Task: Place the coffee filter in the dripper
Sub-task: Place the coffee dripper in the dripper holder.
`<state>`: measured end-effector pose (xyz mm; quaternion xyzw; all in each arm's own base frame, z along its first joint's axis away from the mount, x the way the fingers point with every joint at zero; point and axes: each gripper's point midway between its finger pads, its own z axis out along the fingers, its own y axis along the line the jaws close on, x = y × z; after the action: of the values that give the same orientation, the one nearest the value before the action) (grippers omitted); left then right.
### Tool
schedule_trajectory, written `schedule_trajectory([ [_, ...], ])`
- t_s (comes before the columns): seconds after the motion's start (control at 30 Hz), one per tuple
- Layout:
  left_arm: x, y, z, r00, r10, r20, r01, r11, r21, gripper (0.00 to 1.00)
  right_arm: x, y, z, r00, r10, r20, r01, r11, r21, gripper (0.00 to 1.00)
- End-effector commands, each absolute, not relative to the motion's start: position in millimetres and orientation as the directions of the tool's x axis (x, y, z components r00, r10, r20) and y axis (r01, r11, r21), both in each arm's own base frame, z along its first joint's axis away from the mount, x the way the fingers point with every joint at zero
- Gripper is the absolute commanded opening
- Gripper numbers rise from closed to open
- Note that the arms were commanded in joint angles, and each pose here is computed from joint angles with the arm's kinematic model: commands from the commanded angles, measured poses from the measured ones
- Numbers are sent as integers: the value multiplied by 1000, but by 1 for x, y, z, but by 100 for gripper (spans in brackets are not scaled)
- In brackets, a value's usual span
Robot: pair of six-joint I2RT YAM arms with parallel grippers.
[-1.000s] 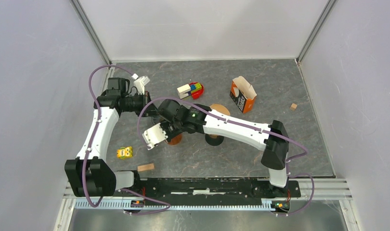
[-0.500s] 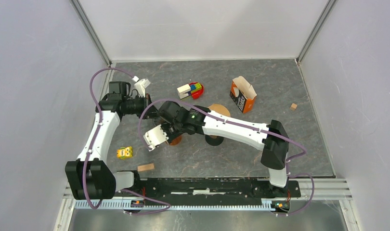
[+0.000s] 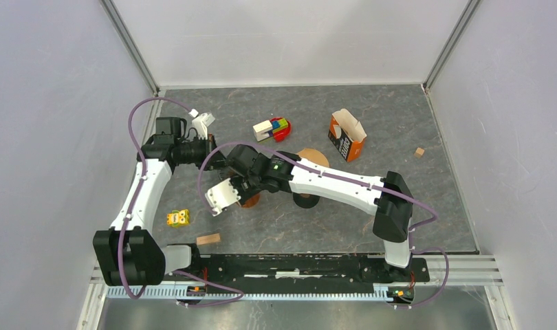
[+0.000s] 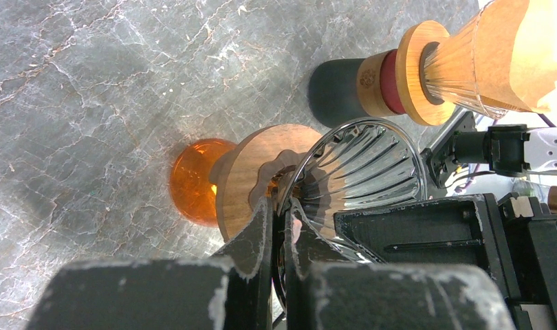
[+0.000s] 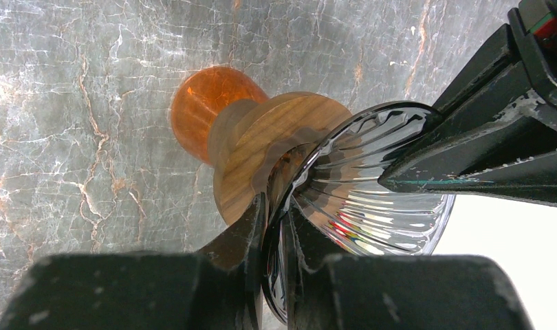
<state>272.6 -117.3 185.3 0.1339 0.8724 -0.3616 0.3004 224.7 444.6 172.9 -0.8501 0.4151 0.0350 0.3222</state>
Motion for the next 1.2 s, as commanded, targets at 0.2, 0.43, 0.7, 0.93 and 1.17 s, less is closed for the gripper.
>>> schedule_trajectory([
  [0.2,279,-93,147,-809,82,-582,390,816,-427,2,225,421,136,562,-752,-343,-815,-435,-382,0],
  [0.43,275,-92,139,-809,96,-580,395,819,-417,2,223,418,125,552,-759,-345,-825,-438,-356,0],
  [0.7,272,-90,129,-817,107,-566,392,824,-409,2,224,416,117,543,-765,-346,-833,-439,-337,0],
  [0.93,271,-89,128,-809,107,-579,395,828,-398,2,221,414,105,536,-773,-340,-840,-449,-305,0],
  [1.17,273,-87,125,-816,104,-568,381,836,-394,2,221,417,103,534,-774,-339,-842,-450,-298,0],
])
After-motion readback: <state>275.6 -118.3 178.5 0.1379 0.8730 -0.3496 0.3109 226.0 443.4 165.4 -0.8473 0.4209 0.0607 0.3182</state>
